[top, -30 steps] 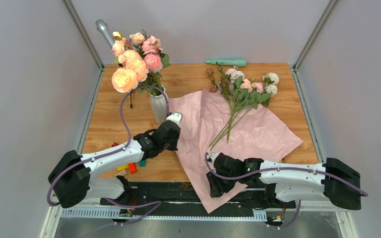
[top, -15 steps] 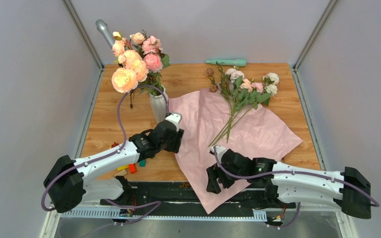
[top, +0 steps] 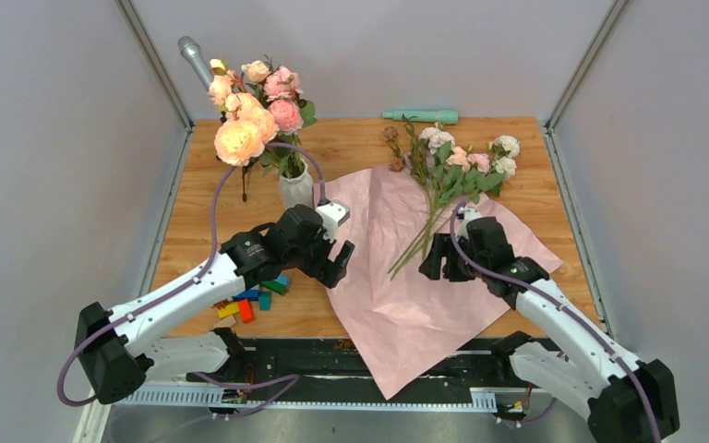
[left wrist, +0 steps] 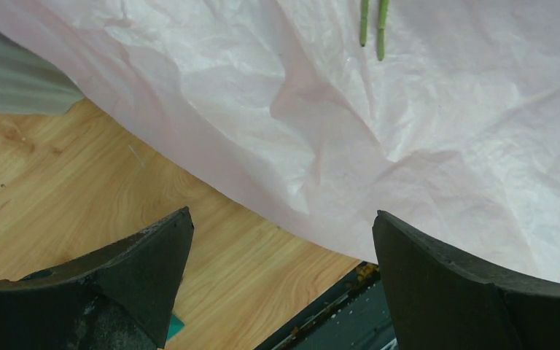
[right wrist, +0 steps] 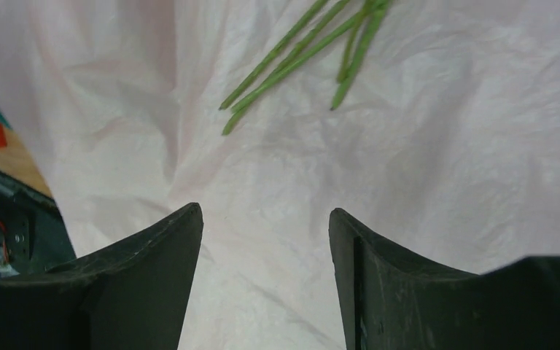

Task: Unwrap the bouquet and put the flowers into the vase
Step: Unfold the wrapping paper at the center of the board.

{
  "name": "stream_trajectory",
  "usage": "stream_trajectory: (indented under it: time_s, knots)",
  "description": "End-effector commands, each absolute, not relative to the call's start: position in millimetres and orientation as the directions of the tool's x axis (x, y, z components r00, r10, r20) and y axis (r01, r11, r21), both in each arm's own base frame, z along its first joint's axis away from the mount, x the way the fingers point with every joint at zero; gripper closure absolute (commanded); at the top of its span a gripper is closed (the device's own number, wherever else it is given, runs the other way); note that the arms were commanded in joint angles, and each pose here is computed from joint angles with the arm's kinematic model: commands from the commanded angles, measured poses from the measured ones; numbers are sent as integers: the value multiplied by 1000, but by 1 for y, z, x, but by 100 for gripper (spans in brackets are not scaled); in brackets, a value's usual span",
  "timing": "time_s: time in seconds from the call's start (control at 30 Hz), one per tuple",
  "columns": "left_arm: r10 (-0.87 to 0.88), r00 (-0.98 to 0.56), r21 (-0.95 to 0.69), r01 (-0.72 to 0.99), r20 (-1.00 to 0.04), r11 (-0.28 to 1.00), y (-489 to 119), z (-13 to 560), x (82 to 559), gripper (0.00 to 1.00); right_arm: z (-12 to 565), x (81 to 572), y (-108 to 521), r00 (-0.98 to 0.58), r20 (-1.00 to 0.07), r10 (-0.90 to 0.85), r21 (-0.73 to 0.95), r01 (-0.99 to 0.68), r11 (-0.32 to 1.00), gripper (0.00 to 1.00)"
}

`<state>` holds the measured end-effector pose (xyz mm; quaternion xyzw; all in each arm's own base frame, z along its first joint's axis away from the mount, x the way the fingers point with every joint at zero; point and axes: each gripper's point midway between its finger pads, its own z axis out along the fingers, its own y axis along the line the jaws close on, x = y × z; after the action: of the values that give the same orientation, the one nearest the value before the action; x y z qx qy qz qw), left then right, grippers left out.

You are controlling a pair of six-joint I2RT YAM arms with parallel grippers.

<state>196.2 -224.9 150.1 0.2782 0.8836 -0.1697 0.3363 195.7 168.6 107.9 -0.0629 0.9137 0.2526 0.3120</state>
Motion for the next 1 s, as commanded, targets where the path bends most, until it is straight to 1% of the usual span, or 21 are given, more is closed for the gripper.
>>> stream_trajectory:
  time_s: [0.0, 0.1, 0.2, 0.33, 0.37, 0.47, 0.67, 0.7, 0.97]
  knots:
    - [508, -543, -86, 736, -669, 672, -230, 175, 185, 0, 124, 246, 149, -755, -636, 160, 474, -218, 853, 38]
    - [533, -501, -56, 762, -681, 645, -235, 189, 191, 0, 123, 274, 131, -735, -615, 286, 532, -118, 839, 44]
    - [535, -477, -39, 771, -698, 636, -241, 195, 198, 0, 118, 292, 121, -713, -599, 365, 563, -51, 825, 47]
    - [487, -461, -48, 761, -742, 647, -247, 201, 203, 0, 107, 309, 106, -683, -584, 438, 565, 45, 824, 48]
    - [464, -443, -49, 762, -767, 646, -250, 207, 206, 0, 106, 313, 100, -668, -588, 456, 564, 66, 823, 48]
    - [441, -415, -50, 771, -796, 634, -257, 214, 209, 0, 101, 325, 88, -632, -591, 502, 564, 122, 817, 48]
    - [494, -361, 8, 802, -791, 598, -276, 213, 212, 0, 101, 344, 77, -586, -588, 558, 587, 166, 793, 48]
    - [504, -350, 15, 810, -789, 586, -281, 212, 211, 0, 106, 351, 77, -569, -602, 560, 592, 152, 791, 48]
    - [524, -346, 23, 818, -778, 574, -285, 193, 211, 0, 109, 372, 73, -539, -608, 583, 608, 156, 778, 50]
